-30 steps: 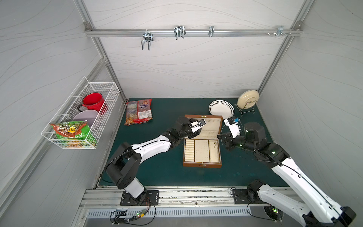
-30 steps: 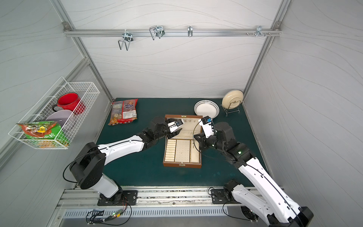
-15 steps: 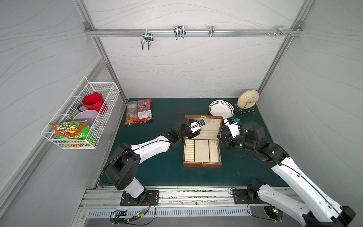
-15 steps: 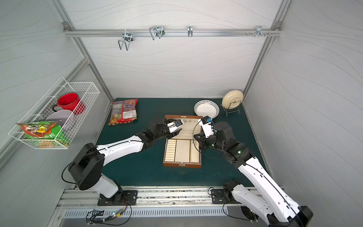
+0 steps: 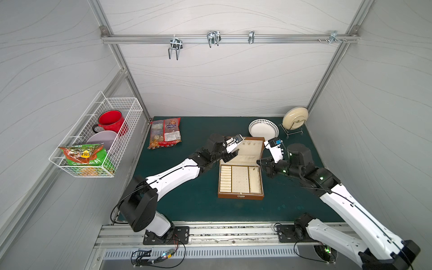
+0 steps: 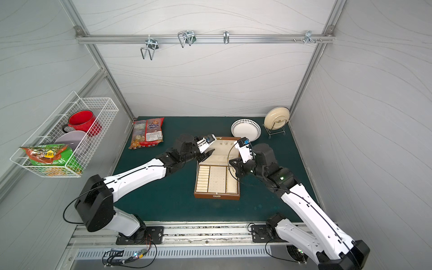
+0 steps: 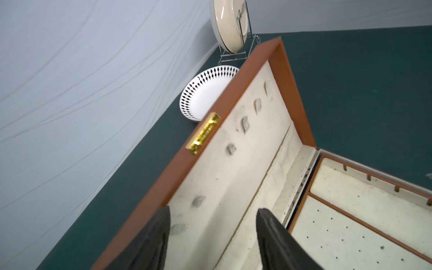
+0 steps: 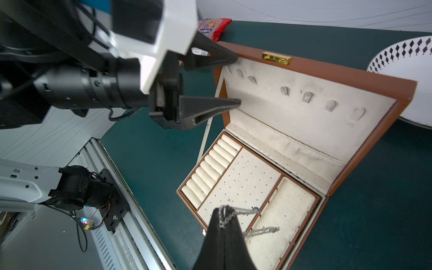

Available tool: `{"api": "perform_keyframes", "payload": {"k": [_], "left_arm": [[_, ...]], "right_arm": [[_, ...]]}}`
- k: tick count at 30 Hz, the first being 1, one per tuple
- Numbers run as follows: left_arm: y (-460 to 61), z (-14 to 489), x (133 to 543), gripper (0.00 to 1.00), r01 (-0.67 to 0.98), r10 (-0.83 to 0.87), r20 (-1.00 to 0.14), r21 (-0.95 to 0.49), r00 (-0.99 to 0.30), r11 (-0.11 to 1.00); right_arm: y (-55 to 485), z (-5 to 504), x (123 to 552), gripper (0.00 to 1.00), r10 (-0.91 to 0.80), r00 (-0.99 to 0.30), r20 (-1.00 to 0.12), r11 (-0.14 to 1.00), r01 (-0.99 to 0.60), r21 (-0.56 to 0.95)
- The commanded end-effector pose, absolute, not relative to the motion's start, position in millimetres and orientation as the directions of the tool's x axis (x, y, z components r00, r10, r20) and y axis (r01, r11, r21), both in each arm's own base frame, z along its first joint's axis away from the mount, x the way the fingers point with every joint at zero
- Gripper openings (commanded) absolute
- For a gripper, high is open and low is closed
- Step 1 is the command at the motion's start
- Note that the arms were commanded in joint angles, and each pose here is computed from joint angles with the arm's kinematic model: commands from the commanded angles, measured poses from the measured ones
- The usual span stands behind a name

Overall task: Put jewelry chain into jewelry box
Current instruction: Open the fastener on the jewelry box, then hang the necklace on the jewelry box clasp.

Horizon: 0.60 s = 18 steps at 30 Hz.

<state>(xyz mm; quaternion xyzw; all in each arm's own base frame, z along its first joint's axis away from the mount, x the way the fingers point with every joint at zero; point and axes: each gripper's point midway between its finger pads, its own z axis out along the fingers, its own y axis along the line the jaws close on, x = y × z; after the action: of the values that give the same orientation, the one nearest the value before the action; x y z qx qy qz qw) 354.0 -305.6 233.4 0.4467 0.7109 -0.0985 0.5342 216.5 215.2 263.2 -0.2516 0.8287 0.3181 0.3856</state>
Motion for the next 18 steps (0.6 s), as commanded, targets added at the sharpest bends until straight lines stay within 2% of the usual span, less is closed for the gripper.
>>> {"api": "perform_keyframes", "payload": {"k": [1, 5, 12, 18], "left_arm": [[-295, 292, 347, 0.64, 0.698, 0.411, -0.910, 0.262, -0.050, 0.666], [-282, 313, 325, 0.67, 0.706, 0.319, -0.936, 0.123, -0.151, 0.697], [-287, 324, 267, 0.65, 0.802, 0.173, -0.933, -0.166, -0.317, 0.574], [-294, 318, 243, 0.61, 0.836, 0.137, -0.917, -0.270, -0.374, 0.478]], "right_arm": [[223, 284, 219, 0.00, -0.158, -0.538, -0.828, 0.635, -0.698, 0.332], [230, 290, 221, 0.00, -0.170, -0.529, -0.831, 0.604, -0.723, 0.337], [245, 302, 224, 0.00, -0.187, -0.533, -0.825, 0.515, -0.769, 0.380], [258, 317, 227, 0.00, -0.180, -0.528, -0.830, 0.424, -0.803, 0.419]]}}
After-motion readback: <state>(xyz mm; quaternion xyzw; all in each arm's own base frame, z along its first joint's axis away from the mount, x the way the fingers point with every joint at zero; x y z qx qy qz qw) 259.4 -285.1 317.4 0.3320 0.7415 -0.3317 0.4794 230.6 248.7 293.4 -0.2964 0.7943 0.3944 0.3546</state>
